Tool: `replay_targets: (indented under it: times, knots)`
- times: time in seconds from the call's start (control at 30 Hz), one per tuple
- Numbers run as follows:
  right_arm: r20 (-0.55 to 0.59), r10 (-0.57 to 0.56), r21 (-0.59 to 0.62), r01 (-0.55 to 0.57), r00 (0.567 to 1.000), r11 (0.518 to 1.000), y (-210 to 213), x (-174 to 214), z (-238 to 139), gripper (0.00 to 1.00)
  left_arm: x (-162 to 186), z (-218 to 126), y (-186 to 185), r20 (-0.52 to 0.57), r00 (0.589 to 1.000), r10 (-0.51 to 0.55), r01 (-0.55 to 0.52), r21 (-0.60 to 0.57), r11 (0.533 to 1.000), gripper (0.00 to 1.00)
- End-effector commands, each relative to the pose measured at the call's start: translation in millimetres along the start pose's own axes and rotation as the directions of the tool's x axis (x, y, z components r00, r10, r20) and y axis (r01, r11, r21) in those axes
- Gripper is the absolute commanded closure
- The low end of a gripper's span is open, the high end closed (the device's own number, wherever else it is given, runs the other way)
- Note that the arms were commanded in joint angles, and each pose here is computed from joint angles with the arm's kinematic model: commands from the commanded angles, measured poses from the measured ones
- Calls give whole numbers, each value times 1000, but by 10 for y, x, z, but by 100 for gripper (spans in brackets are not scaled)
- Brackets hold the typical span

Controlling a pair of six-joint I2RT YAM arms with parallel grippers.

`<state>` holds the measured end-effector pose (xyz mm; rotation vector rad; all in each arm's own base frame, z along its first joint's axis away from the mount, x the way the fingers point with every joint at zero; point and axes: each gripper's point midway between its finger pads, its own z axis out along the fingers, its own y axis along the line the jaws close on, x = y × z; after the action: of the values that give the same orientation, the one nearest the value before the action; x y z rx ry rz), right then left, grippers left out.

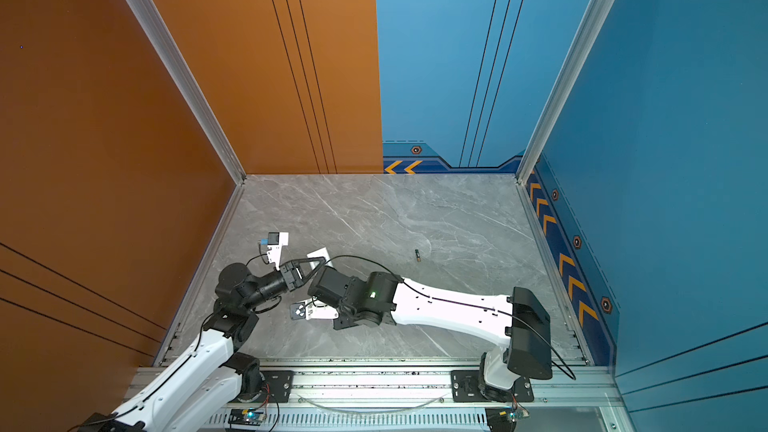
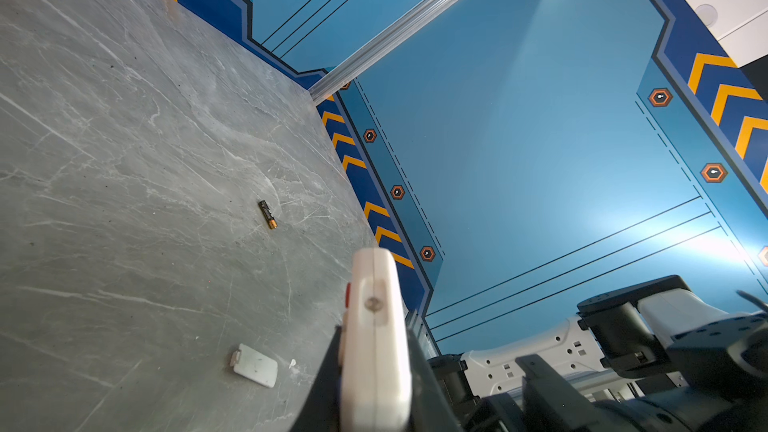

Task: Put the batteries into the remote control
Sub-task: 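Lift the right gripper off the remote and move it toward the loose battery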

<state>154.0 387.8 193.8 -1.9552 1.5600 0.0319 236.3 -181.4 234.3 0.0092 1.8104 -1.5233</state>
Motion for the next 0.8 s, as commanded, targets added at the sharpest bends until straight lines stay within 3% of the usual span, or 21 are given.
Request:
replay_targets:
  times: [0.0,0.27,0.47,0.63,0.77]
  knots:
    - [40,86,14,-87,995,996,-86,35,-134,77,-56,-12,-192,5,1000,25,-25,58,998,100]
    - [159,201,34,-208,967,977,-215,41,-386,67,-53,-4,-85,2,1000,15,-15,13,1000,100]
    - [220,332,61,-353,917,934,-414,191,-524,60,-61,13,-13,6,1000,3,-2,-8,1000,100]
    - [214,509,135,-542,833,830,-772,540,-548,56,-60,13,37,13,1000,-3,3,-23,1000,100]
    - [211,653,139,-683,727,717,-986,844,-512,54,-54,11,59,16,1000,-5,6,-29,1000,100]
